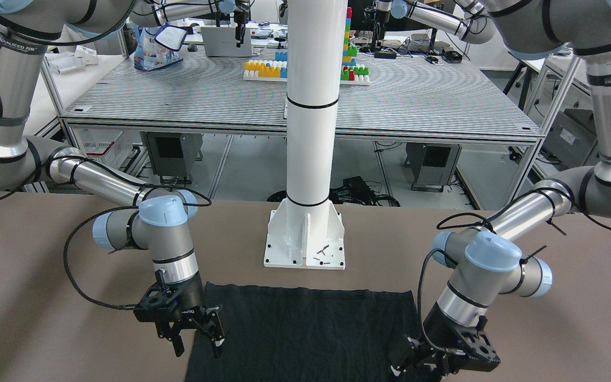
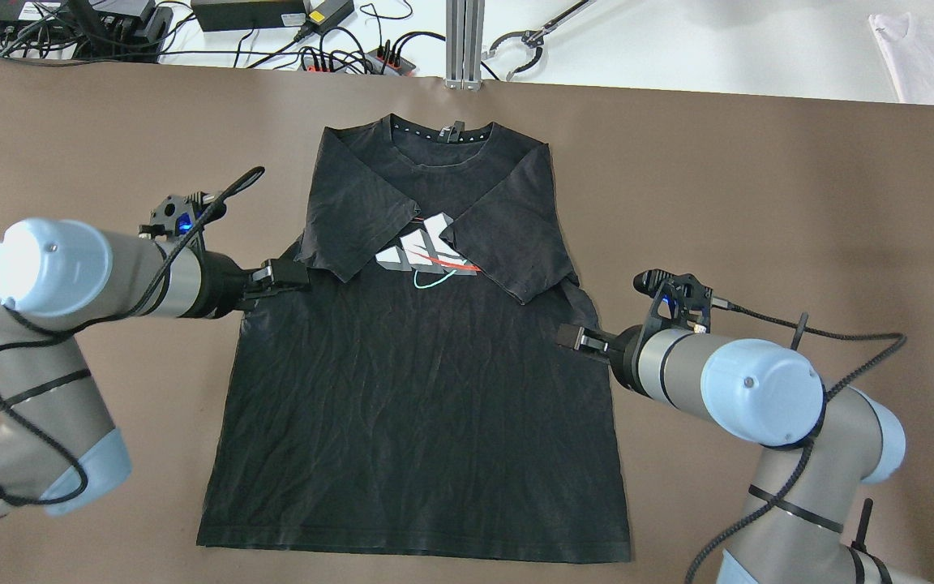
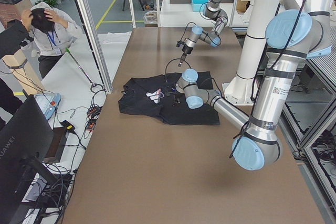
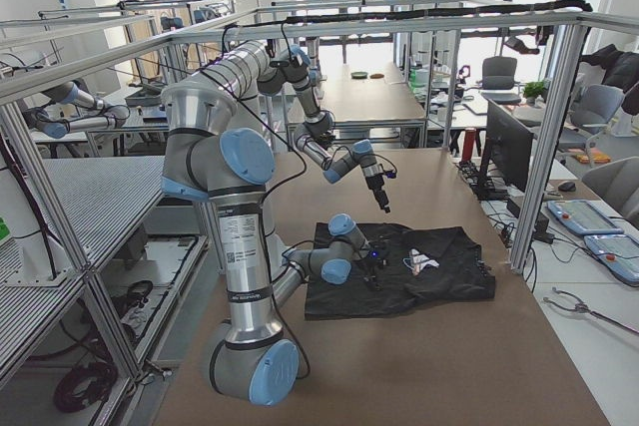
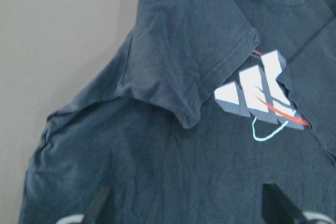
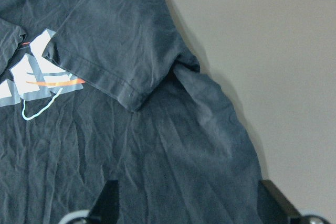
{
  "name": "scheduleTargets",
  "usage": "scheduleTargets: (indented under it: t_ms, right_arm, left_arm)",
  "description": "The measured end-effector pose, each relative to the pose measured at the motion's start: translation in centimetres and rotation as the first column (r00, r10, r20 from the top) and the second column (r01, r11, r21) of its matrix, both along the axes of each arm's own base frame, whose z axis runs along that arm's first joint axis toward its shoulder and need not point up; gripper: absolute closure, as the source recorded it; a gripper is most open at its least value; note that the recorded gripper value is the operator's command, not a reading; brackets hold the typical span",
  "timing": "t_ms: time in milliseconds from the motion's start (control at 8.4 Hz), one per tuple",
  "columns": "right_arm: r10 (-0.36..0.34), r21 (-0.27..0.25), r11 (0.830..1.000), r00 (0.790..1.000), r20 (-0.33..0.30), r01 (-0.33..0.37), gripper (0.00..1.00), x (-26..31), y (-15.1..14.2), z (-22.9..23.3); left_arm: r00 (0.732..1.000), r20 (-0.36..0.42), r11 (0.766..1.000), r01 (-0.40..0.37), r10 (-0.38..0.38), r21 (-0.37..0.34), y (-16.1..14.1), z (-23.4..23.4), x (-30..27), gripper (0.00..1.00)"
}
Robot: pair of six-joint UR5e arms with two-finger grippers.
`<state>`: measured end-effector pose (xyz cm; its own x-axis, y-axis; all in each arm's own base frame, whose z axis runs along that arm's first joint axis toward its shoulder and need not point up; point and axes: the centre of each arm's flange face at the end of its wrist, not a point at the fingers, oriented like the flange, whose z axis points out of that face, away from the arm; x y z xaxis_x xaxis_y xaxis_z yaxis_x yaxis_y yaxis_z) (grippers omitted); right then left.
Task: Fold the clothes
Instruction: 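Move both grippers to the hem corners nearest the robot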
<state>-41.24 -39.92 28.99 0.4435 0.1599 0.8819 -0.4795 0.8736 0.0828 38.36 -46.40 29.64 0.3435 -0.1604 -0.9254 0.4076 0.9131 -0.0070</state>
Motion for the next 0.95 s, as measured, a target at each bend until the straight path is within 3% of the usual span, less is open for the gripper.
scheduleTargets:
  t_ms: [238, 476, 952]
  right_arm:
    - [0.009, -0.129, 0.992, 0.996, 0.087, 0.002, 0.07, 0.2, 4.7, 0.0]
    - [-0.003, -0.207, 0.978, 0.996, 0.084, 0.02, 0.07, -0.5, 9.5, 1.9]
    - [-0.063, -0.19, 0.98, 0.997, -0.041, 0.054, 0.06, -3.0, 19.6, 2.5]
  left_arm:
    - [0.999, -0.041, 0.998, 0.018, -0.021, -0.064, 6.9, 0.4, 0.0, 0.0]
    - [0.999, -0.038, 0.995, 0.028, -0.032, -0.093, 13.5, 1.5, 1.2, 0.0]
    - [0.996, 0.084, 0.995, -0.036, 0.044, -0.096, 23.5, 7.4, 3.5, 0.0]
